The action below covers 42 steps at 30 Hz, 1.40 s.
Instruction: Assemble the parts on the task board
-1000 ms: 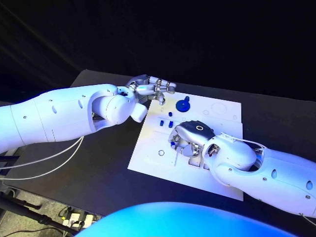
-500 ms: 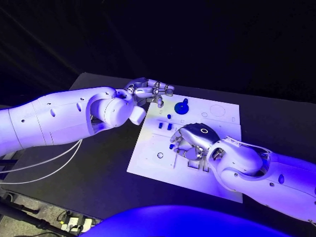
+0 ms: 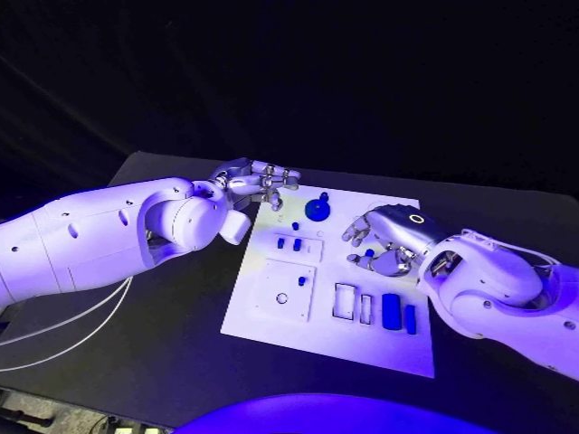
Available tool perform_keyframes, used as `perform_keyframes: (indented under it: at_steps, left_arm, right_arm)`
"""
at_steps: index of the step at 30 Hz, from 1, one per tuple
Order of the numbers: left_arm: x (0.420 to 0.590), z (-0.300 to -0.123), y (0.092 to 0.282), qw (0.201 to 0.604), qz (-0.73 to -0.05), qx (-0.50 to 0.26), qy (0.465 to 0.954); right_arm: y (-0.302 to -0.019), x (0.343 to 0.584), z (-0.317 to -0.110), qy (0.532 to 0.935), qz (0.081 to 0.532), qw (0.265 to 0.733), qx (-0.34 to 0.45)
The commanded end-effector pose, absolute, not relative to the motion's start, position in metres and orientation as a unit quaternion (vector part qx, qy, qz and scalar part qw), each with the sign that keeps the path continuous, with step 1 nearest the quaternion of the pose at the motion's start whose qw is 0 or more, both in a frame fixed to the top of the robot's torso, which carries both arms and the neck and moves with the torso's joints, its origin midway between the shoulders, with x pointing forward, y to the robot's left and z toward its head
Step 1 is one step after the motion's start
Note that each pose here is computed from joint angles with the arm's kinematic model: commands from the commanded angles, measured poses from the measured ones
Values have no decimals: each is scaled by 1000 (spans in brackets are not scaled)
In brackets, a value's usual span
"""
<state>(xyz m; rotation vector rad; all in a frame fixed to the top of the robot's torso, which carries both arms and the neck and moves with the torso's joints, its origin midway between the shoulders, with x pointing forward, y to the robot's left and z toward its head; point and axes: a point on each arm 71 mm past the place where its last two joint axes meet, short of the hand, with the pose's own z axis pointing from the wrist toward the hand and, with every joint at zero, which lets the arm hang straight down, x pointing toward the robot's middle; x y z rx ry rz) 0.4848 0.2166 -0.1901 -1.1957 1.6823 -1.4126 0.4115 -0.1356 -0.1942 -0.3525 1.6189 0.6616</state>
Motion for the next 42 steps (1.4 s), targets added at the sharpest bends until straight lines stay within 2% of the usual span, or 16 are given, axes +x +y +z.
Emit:
perform_keyframes:
  at_steps: [1, 5, 11, 21, 32, 42]
  left_arm:
    - [485, -189, 215, 311, -542, -449, 639]
    - [484, -189, 215, 311, -542, -448, 639]
    - [485, -190, 215, 309, -542, -452, 638]
    - [484, -190, 215, 308, -542, -453, 637]
    - [484, -190, 216, 308, -542, -453, 637]
    - [484, -190, 217, 308, -542, -454, 637]
  right_arm:
    - [-148, 417, -196, 739, 263, 601, -153]
    - [-163, 425, -195, 750, 239, 595, -163]
    - [-168, 428, -199, 755, 225, 590, -174]
    - [-164, 428, -210, 766, 222, 575, -184]
    - [-150, 431, -219, 762, 233, 576, -182]
    - [-150, 434, -222, 762, 229, 578, -181]
